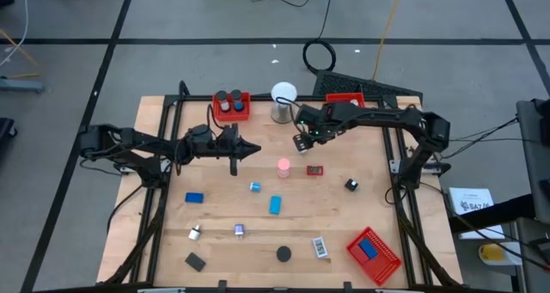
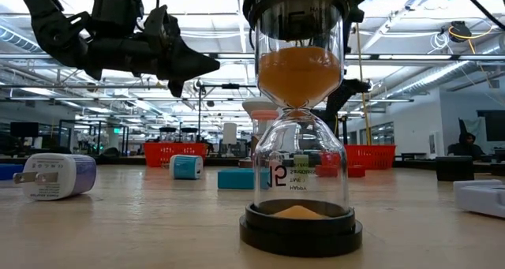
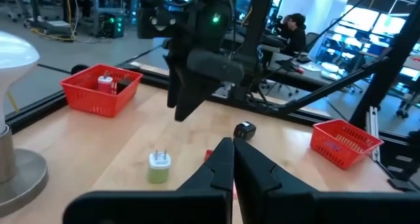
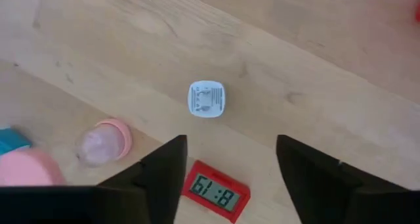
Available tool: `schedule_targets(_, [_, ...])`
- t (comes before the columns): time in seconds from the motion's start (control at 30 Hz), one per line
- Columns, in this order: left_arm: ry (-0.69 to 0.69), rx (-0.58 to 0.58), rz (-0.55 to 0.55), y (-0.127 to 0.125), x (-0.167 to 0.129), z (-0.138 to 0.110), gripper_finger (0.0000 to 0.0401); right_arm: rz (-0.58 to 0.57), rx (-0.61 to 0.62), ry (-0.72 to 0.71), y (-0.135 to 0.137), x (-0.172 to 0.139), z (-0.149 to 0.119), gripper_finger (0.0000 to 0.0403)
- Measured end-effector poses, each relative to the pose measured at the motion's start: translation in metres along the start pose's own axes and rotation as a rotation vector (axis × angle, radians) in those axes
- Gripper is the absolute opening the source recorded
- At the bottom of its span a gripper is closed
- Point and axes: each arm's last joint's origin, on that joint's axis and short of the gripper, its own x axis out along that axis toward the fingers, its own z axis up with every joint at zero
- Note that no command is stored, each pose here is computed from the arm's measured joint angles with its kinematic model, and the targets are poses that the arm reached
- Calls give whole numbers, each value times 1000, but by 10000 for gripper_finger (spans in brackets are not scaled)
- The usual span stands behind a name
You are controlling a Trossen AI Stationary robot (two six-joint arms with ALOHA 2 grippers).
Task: Pick & Place Office items
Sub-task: Put the green charger adapter into the top right red bin
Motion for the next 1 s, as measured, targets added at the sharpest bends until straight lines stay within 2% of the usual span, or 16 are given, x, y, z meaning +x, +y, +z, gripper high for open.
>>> schedule_targets(0.17, [9, 5, 6, 1, 0, -1, 12, -15, -26, 13, 4, 19, 3, 269])
schedule_targets(0.33, [14, 34, 10, 3, -1, -1, 5, -28, -59, -5, 8, 34, 7, 278])
schedule_targets(0.63, [8, 23, 28, 15, -4, 2, 3, -44, -137, 13, 14, 56, 6, 254])
schedule_targets(1.0, [5, 4, 33, 17, -5, 2, 8, -63, -147, 36, 15, 74, 6, 214])
